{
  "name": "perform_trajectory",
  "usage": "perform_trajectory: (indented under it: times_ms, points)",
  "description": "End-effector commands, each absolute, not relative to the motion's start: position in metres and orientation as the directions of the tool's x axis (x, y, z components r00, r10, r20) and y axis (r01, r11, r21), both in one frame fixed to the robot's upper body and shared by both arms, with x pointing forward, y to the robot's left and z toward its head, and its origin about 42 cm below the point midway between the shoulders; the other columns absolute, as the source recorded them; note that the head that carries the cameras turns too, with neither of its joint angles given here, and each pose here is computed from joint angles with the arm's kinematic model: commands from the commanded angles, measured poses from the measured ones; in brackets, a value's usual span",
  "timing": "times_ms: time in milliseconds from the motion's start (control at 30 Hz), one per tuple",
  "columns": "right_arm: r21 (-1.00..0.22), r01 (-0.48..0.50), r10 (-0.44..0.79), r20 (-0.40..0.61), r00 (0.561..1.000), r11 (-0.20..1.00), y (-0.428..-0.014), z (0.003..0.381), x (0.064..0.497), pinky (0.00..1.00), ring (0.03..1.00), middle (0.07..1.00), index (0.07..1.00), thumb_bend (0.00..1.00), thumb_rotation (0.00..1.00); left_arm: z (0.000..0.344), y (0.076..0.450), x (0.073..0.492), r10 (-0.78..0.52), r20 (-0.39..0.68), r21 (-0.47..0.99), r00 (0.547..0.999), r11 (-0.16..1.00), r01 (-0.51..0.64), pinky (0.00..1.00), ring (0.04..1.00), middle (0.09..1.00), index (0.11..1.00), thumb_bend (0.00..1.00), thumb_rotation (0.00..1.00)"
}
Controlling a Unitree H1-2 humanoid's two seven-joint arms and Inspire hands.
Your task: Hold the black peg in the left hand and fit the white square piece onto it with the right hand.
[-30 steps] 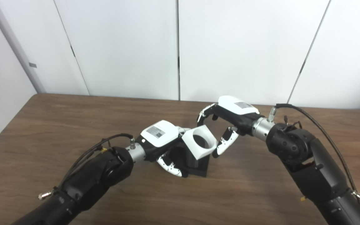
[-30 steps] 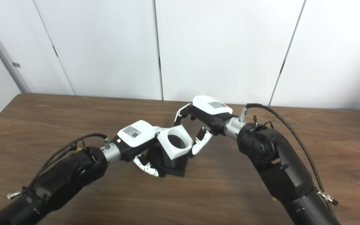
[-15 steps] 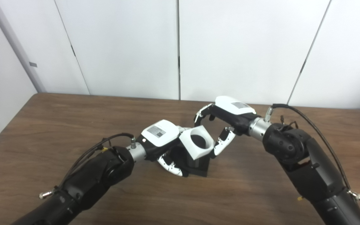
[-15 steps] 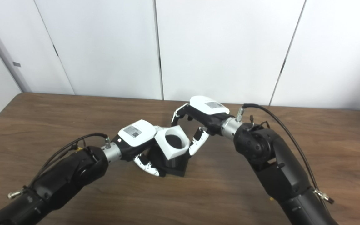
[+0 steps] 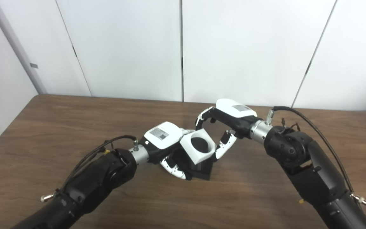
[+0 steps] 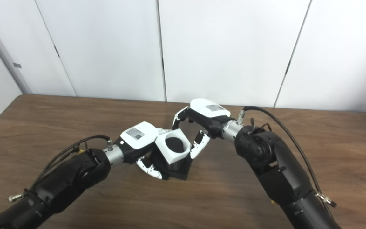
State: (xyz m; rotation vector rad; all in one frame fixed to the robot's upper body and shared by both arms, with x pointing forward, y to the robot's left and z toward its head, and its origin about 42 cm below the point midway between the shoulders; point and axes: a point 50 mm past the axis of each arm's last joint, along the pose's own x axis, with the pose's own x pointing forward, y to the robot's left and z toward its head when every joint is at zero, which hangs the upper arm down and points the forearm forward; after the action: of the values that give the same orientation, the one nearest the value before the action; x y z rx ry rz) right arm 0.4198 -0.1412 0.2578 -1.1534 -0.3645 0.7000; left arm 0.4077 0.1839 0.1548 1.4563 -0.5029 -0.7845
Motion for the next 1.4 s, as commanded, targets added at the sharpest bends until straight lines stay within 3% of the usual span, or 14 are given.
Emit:
perform_trajectory:
  times_ms: [0, 367, 567, 1100, 1133, 1200, 1367]
  points:
    - [-0.942, -0.237, 0.716, 0.004, 0.698, 0.237, -0.124, 0.291, 0.420, 0.69, 0.774, 0.740, 0.479, 0.52, 0.13, 0.109, 0.168, 0.380, -0.729, -0.358, 0.931, 0.583, -0.227, 0.287, 0.70, 0.827, 0.916, 0.592, 0.92, 0.25]
    - [-0.970, -0.242, 0.749, -0.166, 0.641, -0.008, -0.123, 0.302, 0.421, 0.74, 0.797, 0.748, 0.476, 0.52, 0.13, 0.108, 0.171, 0.380, -0.730, -0.359, 0.930, 0.582, -0.225, 0.291, 0.68, 0.822, 0.911, 0.589, 0.92, 0.26]
    - [-0.958, -0.271, 0.714, -0.258, 0.651, -0.099, -0.127, 0.308, 0.422, 0.77, 0.803, 0.752, 0.476, 0.52, 0.13, 0.110, 0.172, 0.380, -0.722, -0.367, 0.927, 0.587, -0.231, 0.295, 0.69, 0.824, 0.915, 0.593, 0.91, 0.25]
    - [-0.950, -0.287, 0.688, -0.289, 0.666, -0.122, -0.134, 0.305, 0.423, 0.71, 0.772, 0.739, 0.490, 0.52, 0.14, 0.115, 0.180, 0.384, -0.719, -0.356, 0.930, 0.597, -0.213, 0.298, 0.71, 0.839, 0.921, 0.580, 0.91, 0.27]
    - [-0.951, -0.289, 0.689, -0.284, 0.667, -0.112, -0.134, 0.305, 0.423, 0.70, 0.764, 0.737, 0.601, 0.69, 0.19, 0.115, 0.179, 0.384, -0.717, -0.359, 0.930, 0.597, -0.218, 0.297, 0.70, 0.838, 0.922, 0.579, 0.91, 0.28]
    - [-0.952, -0.292, 0.691, -0.274, 0.669, -0.094, -0.135, 0.304, 0.423, 0.68, 0.758, 0.738, 0.681, 0.81, 0.23, 0.115, 0.179, 0.384, -0.715, -0.363, 0.929, 0.597, -0.227, 0.293, 0.71, 0.843, 0.924, 0.584, 0.90, 0.29]
    - [-0.955, -0.287, 0.693, -0.260, 0.672, -0.081, -0.137, 0.304, 0.424, 0.68, 0.758, 0.747, 0.695, 0.86, 0.27, 0.115, 0.178, 0.383, -0.717, -0.362, 0.929, 0.595, -0.225, 0.294, 0.70, 0.837, 0.922, 0.583, 0.90, 0.28]
